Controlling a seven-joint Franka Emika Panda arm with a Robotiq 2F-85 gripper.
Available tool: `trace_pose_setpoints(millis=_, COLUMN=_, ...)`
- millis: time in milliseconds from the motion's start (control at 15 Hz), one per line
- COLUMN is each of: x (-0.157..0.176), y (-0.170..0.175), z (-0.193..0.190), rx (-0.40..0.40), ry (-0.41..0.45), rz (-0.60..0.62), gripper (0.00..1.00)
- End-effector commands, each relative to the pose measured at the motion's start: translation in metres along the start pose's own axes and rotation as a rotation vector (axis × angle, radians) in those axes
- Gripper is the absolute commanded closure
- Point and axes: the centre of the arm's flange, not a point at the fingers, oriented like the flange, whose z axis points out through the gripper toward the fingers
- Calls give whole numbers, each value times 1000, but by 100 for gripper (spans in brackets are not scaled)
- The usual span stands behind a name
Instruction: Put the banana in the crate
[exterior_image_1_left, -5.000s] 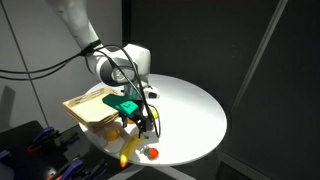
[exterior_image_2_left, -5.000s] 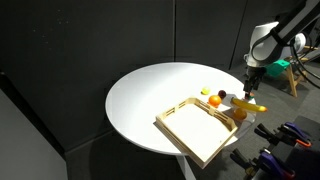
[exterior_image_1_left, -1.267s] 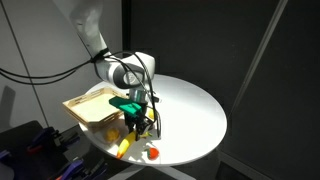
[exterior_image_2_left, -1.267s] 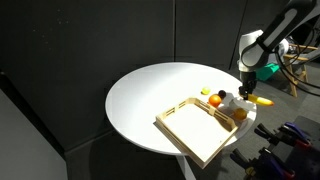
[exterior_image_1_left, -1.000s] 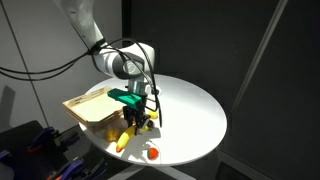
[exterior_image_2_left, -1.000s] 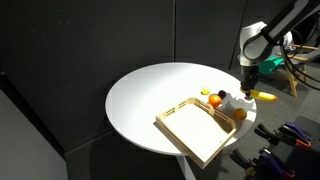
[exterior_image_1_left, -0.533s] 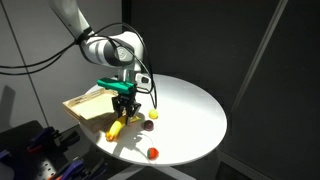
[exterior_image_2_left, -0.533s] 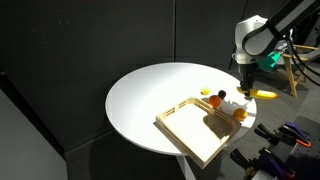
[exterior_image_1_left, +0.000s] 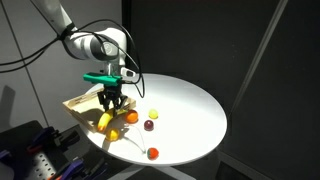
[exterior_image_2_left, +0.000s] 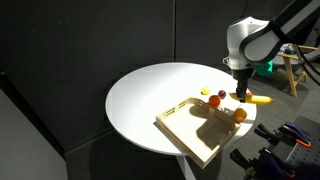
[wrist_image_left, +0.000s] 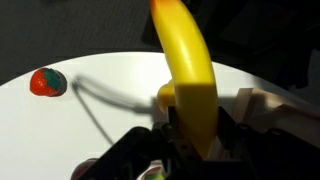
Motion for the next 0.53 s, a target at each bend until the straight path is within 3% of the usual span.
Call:
trace_pose_setpoints(millis=0, x=-6, y=-28, z=-9, rx=-17, ry=-7, rz=-73, gripper=84)
trace_pose_setpoints(millis=400, x=7, y=-52, z=1, rx=-26, ry=-12, rz=-117, gripper=84)
trace_pose_setpoints(millis=467, x=8, y=-54, z=1, rx=-28, ry=-12, rz=-122, gripper=59)
